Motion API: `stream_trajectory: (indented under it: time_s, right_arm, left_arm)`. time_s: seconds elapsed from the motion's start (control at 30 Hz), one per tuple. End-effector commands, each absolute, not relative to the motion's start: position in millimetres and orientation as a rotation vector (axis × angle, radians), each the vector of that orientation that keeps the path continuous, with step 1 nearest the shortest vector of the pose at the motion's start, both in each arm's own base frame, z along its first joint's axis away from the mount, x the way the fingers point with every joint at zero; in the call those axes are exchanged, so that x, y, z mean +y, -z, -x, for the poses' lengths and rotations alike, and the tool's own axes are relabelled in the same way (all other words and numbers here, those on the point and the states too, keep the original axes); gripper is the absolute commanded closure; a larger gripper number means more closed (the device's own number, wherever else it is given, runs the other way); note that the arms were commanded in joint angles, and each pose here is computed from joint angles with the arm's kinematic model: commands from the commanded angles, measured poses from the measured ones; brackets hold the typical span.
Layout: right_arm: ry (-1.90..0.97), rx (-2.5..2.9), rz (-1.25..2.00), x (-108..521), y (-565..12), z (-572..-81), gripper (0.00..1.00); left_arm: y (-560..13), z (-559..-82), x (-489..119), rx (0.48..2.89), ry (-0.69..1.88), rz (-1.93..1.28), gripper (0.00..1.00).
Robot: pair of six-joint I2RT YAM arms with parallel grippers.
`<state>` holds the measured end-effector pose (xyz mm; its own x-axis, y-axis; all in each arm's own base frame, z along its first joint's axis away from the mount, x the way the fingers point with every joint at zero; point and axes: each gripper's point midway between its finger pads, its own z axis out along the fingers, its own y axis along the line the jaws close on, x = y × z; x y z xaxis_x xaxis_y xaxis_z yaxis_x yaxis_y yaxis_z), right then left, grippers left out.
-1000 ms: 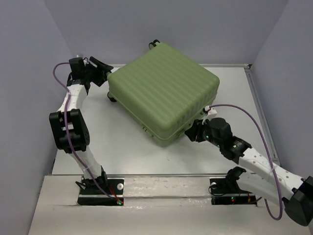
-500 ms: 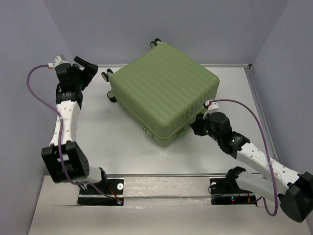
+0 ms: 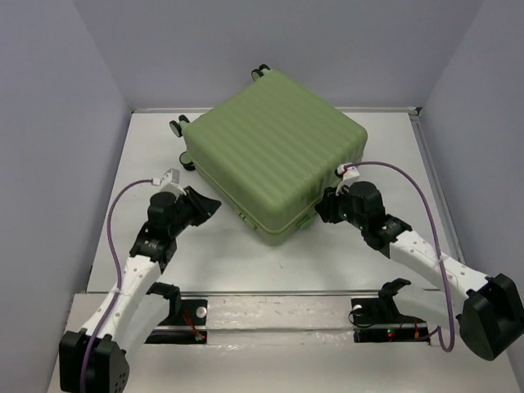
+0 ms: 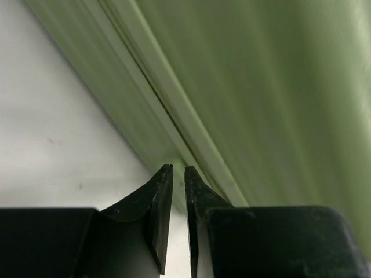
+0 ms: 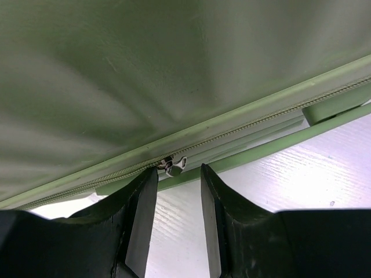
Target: Pack the luggage
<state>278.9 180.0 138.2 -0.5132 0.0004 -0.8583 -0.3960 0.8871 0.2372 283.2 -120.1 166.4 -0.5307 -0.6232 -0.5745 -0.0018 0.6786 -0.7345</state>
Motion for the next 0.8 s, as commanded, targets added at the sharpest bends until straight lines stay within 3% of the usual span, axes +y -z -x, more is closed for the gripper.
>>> stream_trajectory:
  time_s: [0.0, 0.1, 0.43, 0.53, 0.6, 0.77]
  right_arm:
    - [-0.545, 1.982, 0.304, 189.4, -155.4, -293.4, 0.59]
    - [-0.539, 1.997, 0.294, 190.3, -149.7, -300.8, 0.62]
    - [-0.563, 1.897, 0.315, 196.7, -163.0, -308.6, 0.70]
    - [-0.579, 1.861, 0.309, 197.7, -167.0, -308.4, 0.79]
    - [-0.591, 1.850, 0.308, 198.7, -165.5, -307.6, 0.91]
    - [-0.645, 1.847, 0.289, 201.0, -169.4, -299.0, 0.93]
  left_arm:
    - [-154.7, -259.7, -148.2, 1.970, 0.953, 0.445, 0.75]
    - [-146.9, -237.8, -191.9, 2.032, 1.014, 0.319, 0.75]
    - [-147.0, -223.4, -249.6, 2.076, 0.995, 0.143, 0.75]
    - [-148.7, -222.4, -259.0, 2.076, 1.010, 0.121, 0.76]
    - [-152.0, -221.5, -264.1, 2.070, 1.024, 0.110, 0.76]
    - [-161.6, -224.3, -275.2, 2.042, 1.060, 0.097, 0.76]
